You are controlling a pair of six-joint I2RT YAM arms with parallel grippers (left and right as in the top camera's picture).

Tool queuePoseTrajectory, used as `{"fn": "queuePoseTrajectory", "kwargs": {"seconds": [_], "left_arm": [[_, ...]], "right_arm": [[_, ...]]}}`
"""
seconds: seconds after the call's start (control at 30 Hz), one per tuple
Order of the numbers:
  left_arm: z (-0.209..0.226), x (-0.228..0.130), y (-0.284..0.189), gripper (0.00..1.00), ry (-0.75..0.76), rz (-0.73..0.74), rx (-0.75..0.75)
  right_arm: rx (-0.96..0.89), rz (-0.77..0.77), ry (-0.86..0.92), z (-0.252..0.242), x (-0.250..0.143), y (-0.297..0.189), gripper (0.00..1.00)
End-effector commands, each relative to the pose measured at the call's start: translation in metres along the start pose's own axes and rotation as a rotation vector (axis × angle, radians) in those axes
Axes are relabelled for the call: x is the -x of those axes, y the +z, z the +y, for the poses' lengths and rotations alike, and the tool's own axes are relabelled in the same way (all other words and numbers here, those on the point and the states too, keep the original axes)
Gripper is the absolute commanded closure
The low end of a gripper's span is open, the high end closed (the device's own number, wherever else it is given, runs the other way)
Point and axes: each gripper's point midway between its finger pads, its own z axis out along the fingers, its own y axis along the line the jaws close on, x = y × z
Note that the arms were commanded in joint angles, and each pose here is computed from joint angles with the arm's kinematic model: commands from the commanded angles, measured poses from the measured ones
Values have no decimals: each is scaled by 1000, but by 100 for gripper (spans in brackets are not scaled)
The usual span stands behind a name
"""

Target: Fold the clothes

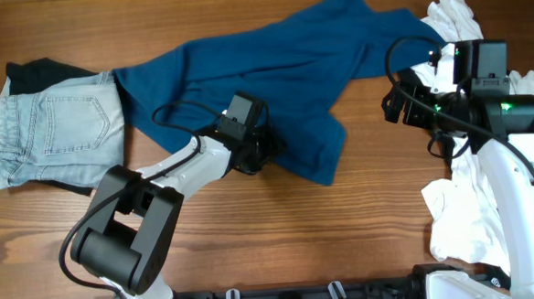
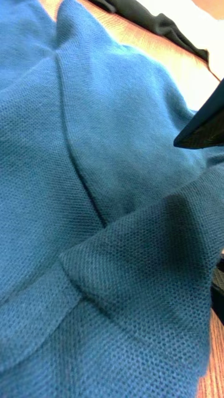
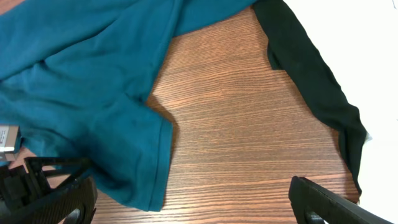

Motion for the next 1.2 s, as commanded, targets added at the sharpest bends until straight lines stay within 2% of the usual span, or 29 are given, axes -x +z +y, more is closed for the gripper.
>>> {"fn": "queuePoseTrajectory", "kwargs": {"seconds": [0.0,0.03,0.07,0.13,0.23,0.27,0.33,0.47,0.63,0.9,0.97,1.17], "left_arm": [[25,0,14,57,-98,-32,91],[27,0,16,75,-100,-30,99],[31,-2,17,96,-104,-23,111],[56,-15,1,96,-128,53,206],[100,-22,-64,96,-123,129,349],[124,-17,-108,96,-161,118,406],[144,-6,-156,96,-199,64,400],[181,21,-217,96,-321,-121,382],[191,24,-225,96,-347,-135,382],[191,23,-225,96,-329,-131,384],[191,23,-225,96,-329,-131,384],[191,24,-225,96,-328,-132,383]], "right_arm": [[-8,4,8,-2,0,0,0],[-9,5,8,-2,0,0,0],[-9,5,8,-2,0,0,0],[-14,23,11,-3,-4,0,0],[-68,31,22,-13,-6,2,0],[-112,27,49,-20,-5,4,0],[-131,43,61,-24,-6,9,1],[-147,172,93,-29,-25,32,3],[-221,360,210,-45,-68,68,4],[-173,370,318,-48,-85,136,14],[-175,370,352,-50,-88,149,20],[-172,327,398,-54,-87,172,49]]}}
